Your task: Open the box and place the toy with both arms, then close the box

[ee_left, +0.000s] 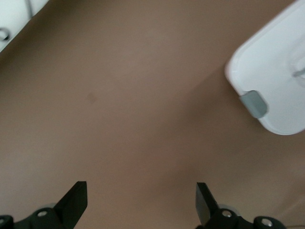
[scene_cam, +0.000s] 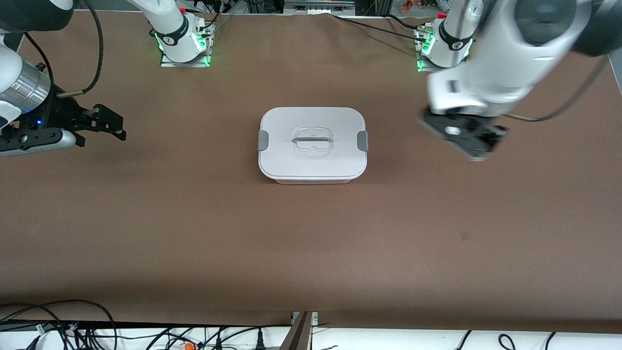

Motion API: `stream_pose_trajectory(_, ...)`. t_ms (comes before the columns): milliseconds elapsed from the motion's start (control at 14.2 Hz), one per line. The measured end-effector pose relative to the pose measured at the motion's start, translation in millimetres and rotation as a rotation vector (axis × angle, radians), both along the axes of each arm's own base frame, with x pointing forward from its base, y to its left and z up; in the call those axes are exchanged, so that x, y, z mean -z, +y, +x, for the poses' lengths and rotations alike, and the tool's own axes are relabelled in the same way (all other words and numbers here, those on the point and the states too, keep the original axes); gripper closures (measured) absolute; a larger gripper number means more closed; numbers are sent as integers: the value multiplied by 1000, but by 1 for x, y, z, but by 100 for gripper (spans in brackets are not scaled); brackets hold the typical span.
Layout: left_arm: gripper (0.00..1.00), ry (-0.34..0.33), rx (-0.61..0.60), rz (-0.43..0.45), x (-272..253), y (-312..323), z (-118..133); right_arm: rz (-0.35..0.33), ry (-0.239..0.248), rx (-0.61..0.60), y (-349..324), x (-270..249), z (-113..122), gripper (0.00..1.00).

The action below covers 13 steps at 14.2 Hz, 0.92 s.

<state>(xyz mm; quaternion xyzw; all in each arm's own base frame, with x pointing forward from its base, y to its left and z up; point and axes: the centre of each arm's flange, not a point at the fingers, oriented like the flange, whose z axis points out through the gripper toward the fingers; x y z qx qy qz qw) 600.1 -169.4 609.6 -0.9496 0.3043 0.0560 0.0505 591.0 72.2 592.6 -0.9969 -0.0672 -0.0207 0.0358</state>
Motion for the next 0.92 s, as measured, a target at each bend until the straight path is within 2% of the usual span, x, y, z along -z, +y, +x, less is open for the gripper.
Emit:
stream_pose_trajectory(141,0,-11,-91,-1,-3,53,13,0,-2,0,0,0,0,0)
stream_pose_trajectory(352,0,-80,-213,-18,-10,85,21,0,-4,-1,1,2,2,0)
stream_pose_trajectory(634,0,-128,-514,-143,0,140,2,-9,-4,-9,5,4,3,0)
stream_pose_trajectory(775,0,-135,-630,-150,8,161,-14,-10,-5,-10,5,4,3,0)
stream_pose_trajectory(916,0,-133,-691,-146,11,172,-24,-10,-5,-10,5,4,3,0)
